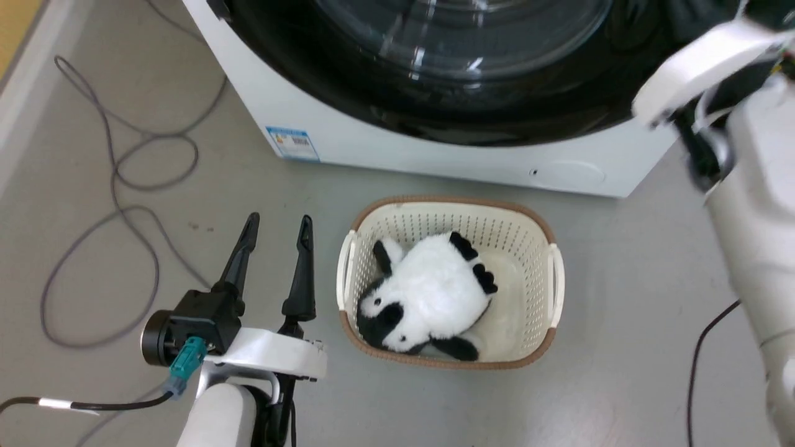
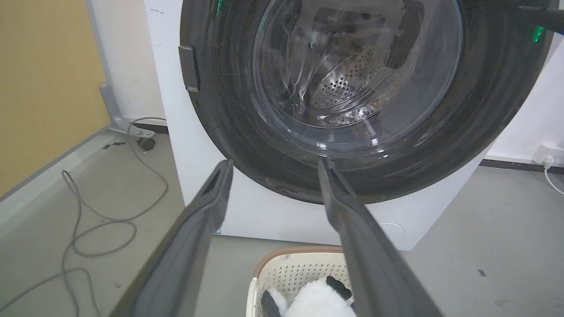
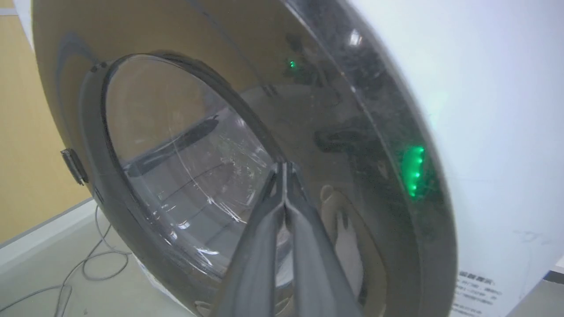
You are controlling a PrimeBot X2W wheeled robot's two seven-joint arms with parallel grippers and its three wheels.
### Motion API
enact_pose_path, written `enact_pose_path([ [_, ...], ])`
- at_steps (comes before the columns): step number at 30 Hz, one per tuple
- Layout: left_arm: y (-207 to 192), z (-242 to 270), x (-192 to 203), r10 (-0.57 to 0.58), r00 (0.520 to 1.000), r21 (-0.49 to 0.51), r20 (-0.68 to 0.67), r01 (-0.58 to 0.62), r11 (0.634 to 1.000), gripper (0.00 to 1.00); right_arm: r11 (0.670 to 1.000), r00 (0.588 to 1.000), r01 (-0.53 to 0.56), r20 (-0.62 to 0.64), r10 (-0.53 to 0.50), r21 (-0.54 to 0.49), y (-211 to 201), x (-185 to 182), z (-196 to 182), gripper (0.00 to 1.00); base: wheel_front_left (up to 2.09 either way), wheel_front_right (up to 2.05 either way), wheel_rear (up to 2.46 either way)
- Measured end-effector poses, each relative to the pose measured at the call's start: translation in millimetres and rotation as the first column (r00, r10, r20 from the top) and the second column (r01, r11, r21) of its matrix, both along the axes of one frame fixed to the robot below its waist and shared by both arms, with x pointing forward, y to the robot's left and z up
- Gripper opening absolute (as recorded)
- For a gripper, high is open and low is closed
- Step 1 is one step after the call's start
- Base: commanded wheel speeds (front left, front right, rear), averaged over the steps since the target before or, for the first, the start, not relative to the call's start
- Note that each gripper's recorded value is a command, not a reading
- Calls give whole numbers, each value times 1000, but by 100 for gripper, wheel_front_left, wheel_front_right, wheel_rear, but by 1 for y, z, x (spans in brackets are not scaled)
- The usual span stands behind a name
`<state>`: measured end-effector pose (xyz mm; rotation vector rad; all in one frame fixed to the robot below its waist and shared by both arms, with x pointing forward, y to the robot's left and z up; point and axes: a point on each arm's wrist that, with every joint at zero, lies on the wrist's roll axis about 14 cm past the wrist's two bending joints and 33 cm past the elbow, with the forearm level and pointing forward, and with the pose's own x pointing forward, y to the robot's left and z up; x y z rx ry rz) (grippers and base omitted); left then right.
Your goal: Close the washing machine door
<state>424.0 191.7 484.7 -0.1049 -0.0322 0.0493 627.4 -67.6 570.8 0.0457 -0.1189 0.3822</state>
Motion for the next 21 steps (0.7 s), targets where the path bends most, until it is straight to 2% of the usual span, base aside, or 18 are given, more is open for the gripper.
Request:
enact_pose_path([
  [6,-1,10,-14,-4,1000,-8,20,4,1000,100,997,997,-67,-24,67,-31,12,-50,-17,0,0,0,0],
  [8,-2,15,-18,-4,1000,-9,31,5,1000,100,997,997,-75,-26,74,-26,10,-66,-19,55,0,0,0],
  [9,-2,17,-20,-5,999,-9,37,5,1000,100,996,997,-79,-25,78,-30,9,-74,-20,95,0,0,0],
  [10,-3,19,-21,-7,999,-8,43,8,1000,100,997,997,-78,-20,77,-28,6,-82,-20,100,0,0,0],
  [16,-10,26,-25,-32,998,-6,62,32,999,100,1000,999,-27,-22,27,-10,-24,-123,-29,100,0,0,0],
  [21,-12,32,-22,-45,996,2,80,45,999,100,997,997,74,-28,-74,6,-64,-161,-39,100,0,0,0],
])
